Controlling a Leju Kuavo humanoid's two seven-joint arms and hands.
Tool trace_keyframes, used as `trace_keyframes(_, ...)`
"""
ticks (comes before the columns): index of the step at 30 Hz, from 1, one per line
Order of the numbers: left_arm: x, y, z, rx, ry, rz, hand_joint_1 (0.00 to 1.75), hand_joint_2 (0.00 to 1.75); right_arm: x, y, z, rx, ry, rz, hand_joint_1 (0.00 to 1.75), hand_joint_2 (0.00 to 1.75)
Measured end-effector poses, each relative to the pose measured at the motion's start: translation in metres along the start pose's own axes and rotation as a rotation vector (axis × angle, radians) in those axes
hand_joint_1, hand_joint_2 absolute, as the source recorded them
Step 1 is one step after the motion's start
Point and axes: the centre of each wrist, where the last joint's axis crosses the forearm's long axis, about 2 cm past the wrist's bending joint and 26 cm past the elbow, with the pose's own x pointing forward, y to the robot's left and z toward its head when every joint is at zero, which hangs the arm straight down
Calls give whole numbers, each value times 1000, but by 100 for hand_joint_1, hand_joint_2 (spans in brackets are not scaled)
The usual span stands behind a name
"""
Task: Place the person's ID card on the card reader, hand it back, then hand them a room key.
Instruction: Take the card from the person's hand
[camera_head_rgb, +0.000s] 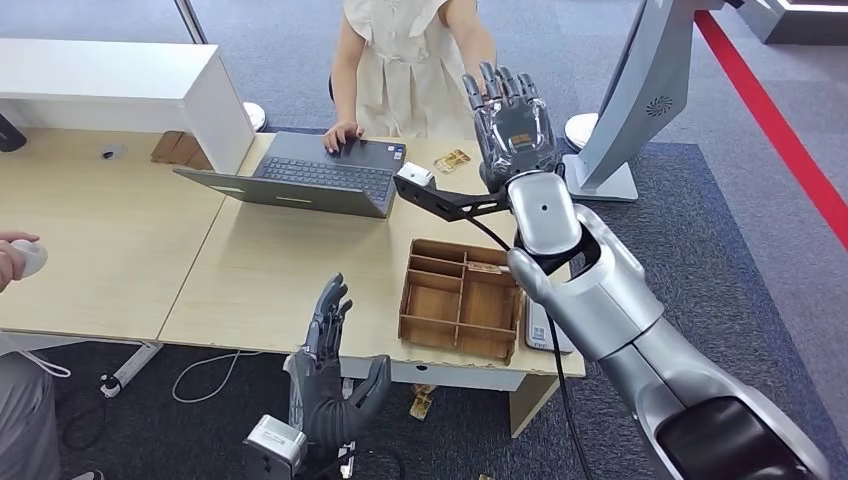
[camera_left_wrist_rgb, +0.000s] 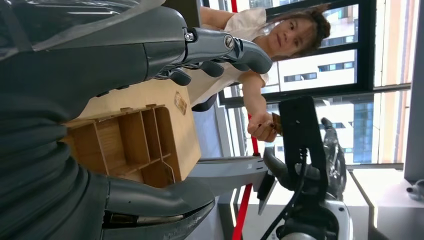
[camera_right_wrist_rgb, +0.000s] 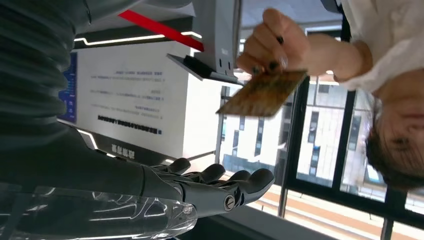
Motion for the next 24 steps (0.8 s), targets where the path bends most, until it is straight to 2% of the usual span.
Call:
trace_keyframes(5, -3, -4, 0, -39, -2, 13, 0, 175, -5, 22, -6, 155, 16, 88, 0, 175)
trace_keyframes(10, -6, -8, -1, -79, -1, 30, 0, 175, -9, 40, -6, 247, 25, 156, 0, 175)
trace_keyframes(24, -10, -16, -5, -124, -3, 51, 0, 175, -26, 62, 0, 356, 62, 244, 0, 175)
